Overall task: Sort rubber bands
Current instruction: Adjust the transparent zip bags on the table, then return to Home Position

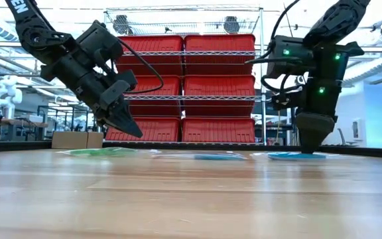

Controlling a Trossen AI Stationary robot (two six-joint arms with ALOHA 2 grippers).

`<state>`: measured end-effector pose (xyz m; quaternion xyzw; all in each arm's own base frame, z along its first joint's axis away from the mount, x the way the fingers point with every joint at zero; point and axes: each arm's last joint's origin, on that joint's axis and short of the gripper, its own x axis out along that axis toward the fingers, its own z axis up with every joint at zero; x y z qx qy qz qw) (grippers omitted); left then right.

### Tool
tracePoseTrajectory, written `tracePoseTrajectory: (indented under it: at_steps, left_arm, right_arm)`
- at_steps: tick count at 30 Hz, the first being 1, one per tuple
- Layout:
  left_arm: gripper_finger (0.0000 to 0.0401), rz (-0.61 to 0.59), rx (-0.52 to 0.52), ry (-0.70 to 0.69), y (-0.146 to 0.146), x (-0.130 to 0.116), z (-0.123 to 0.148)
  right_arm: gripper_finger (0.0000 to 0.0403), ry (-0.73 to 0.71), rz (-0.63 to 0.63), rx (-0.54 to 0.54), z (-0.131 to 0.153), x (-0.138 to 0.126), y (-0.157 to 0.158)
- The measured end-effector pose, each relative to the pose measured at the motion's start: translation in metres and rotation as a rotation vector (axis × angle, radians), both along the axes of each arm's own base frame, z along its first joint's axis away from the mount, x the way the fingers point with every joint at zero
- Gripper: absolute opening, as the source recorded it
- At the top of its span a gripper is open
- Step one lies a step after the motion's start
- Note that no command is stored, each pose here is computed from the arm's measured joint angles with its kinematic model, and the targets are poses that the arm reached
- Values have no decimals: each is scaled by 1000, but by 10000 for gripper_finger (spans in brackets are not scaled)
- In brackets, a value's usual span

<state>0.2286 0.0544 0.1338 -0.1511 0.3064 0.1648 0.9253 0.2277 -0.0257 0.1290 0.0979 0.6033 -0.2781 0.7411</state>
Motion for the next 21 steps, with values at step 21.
tracePoseTrajectory:
  at_steps: [21]
  left_arm:
    - [4,-69,185,-226,-7,-34,69]
  right_arm:
    - [0,-397,196,-249,99,-26,16]
